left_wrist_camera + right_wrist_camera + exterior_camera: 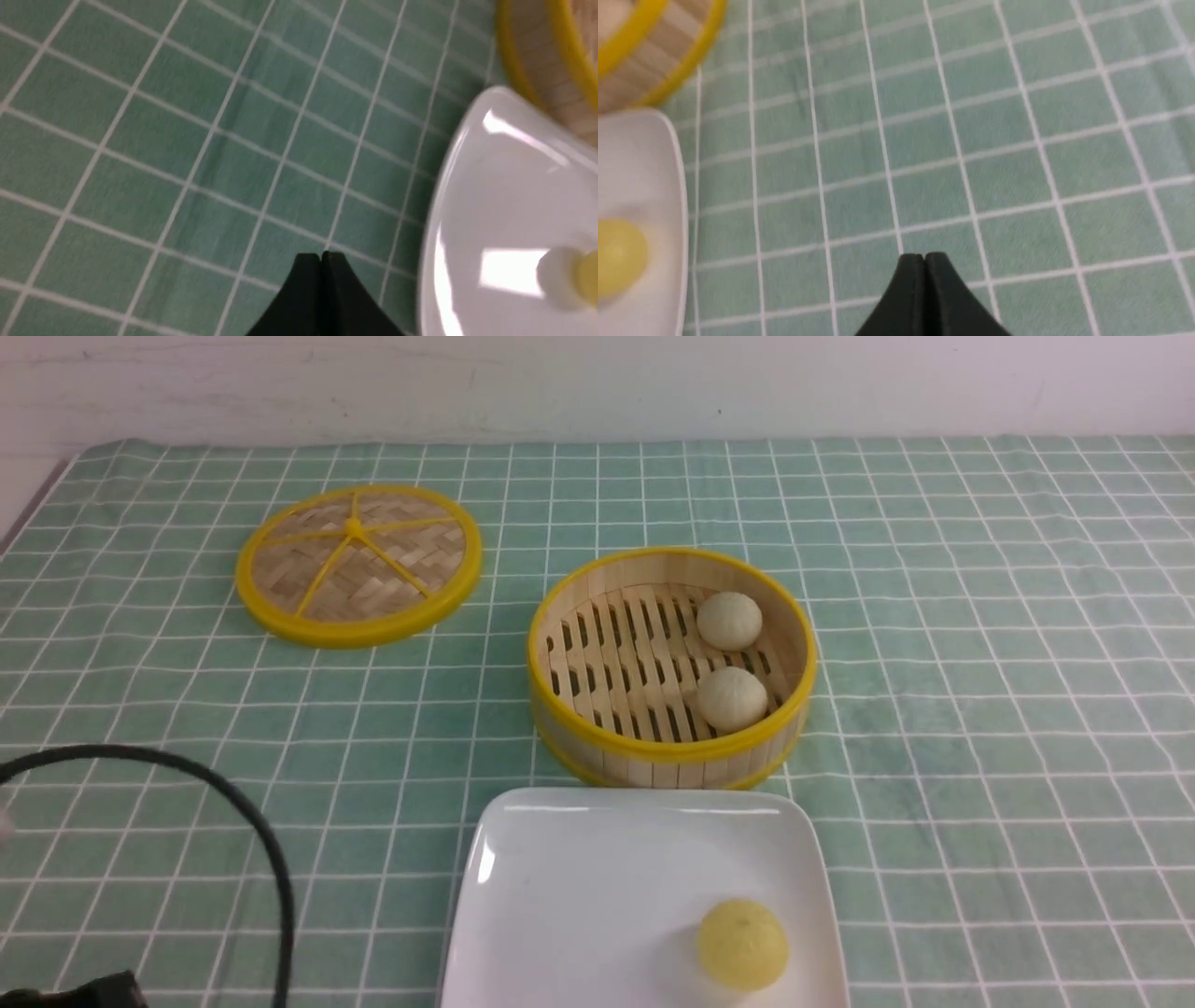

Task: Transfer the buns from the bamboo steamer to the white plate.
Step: 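Reach toward a bun in the bamboo steamer with the right gripper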

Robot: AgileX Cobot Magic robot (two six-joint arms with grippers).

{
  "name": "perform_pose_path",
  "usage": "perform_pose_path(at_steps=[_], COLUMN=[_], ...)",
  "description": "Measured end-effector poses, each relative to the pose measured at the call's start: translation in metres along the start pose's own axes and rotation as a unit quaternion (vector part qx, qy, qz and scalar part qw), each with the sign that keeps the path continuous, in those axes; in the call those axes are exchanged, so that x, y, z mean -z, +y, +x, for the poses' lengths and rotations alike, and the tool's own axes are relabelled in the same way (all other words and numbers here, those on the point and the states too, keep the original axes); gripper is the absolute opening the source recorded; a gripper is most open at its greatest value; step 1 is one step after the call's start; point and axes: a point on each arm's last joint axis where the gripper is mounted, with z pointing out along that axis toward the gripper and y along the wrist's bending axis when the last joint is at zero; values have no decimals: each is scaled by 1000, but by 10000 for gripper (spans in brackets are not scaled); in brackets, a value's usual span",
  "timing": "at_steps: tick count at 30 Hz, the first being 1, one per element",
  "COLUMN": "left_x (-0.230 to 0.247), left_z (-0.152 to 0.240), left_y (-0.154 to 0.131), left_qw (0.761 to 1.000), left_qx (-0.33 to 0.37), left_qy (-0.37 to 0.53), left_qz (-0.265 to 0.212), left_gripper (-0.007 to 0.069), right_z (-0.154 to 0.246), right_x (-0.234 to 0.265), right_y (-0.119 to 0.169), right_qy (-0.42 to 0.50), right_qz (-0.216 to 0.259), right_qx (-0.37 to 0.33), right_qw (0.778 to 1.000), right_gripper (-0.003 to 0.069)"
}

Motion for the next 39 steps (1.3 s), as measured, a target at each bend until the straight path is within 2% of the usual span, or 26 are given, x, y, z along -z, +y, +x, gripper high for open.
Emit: perform_pose_path(at_steps=[3,5,8,12,15,18,22,28,32,35,38,39], left_x=[-14,-20,-30,-38,-39,-39,-39,-39,-39,-39,-39,-39], left_z=[-15,-19,-22,-23,-23,-23,-23,-23,-23,-23,-23,-23], left_y=[-10,-14,-18,-20,-21,-21,-21,-21,-21,-21,-21,-21], left_qw=[997,995,992,990,989,989,989,989,989,989,989,989], left_qx=[-42,-55,-57,-44,-42,-42,-42,-42,-42,-43,-43,-43], left_qy=[64,85,114,136,139,140,140,139,139,139,139,139], left_qz=[-12,-8,3,10,10,11,11,11,11,10,10,10], left_gripper=[1,1,1,5,9,9,13,20,23,25,26,26], right_z=[-18,-27,-41,-69,-91,-116,-147,-179,-184,-179,-177,-177], right_x=[-26,-38,-54,-80,-101,-129,-165,-213,-244,-263,-268,-268], right_y=[24,43,73,114,140,166,189,194,193,189,188,188], right_qy=[88,114,132,137,124,102,77,41,20,25,27,27], right_qz=[-86,-156,-230,-267,-259,-228,-175,-92,-66,-56,-54,-54], right_qx=[53,92,141,199,232,261,276,264,269,274,275,275], right_qw=[991,977,954,933,930,932,942,959,961,960,960,960], right_gripper=[-14,-10,-1,4,12,37,118,280,334,321,216,206])
